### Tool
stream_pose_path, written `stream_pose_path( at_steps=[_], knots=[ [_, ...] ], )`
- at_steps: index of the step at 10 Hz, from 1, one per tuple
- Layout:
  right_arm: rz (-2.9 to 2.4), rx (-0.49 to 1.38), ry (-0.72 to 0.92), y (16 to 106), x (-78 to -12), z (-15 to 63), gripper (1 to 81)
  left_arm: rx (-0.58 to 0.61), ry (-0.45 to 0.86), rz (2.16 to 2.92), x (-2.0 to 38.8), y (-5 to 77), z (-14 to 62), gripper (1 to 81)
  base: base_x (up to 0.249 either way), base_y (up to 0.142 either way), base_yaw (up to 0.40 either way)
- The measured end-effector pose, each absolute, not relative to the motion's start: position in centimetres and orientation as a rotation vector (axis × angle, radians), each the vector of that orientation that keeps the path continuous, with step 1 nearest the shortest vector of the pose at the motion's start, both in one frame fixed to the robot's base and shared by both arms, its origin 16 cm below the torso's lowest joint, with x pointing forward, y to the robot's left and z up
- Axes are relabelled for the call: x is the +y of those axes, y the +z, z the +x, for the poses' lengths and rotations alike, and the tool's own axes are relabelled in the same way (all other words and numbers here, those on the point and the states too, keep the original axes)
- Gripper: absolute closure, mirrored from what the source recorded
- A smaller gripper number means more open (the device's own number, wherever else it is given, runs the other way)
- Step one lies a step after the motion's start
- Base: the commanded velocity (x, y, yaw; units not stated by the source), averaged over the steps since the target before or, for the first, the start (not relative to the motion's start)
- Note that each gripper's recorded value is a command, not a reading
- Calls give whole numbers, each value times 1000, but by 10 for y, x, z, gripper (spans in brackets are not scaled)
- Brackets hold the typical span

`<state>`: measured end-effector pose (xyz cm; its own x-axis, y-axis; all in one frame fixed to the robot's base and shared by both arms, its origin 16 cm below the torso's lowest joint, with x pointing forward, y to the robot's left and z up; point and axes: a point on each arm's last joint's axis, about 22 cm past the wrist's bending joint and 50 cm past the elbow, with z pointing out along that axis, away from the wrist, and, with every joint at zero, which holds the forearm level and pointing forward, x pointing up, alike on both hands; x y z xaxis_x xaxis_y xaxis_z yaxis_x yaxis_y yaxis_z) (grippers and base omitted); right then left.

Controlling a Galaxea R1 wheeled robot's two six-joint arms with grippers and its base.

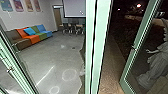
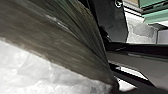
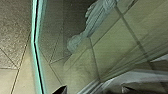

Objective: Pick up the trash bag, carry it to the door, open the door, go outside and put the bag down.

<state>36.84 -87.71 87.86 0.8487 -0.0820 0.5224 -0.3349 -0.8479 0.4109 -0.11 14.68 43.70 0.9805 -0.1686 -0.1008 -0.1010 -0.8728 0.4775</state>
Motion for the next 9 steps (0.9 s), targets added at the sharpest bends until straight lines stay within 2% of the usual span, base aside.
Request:
stream_pose_path(
  at_steps=[3, 7, 9],
  knots=[
    [2764, -388, 583, 774, -791, 354, 10, -191, -189, 2637, 146, 437, -1, 811, 0, 0, 0],
    [2969, -460, 318, 658, -697, 280, 10, -192, -187, 2638, 146, 437, 0, 811, 0, 0, 0],
    [3143, -400, 157, 588, -598, 228, 10, -192, -187, 2639, 147, 437, -1, 811, 0, 0, 0]
  ],
)
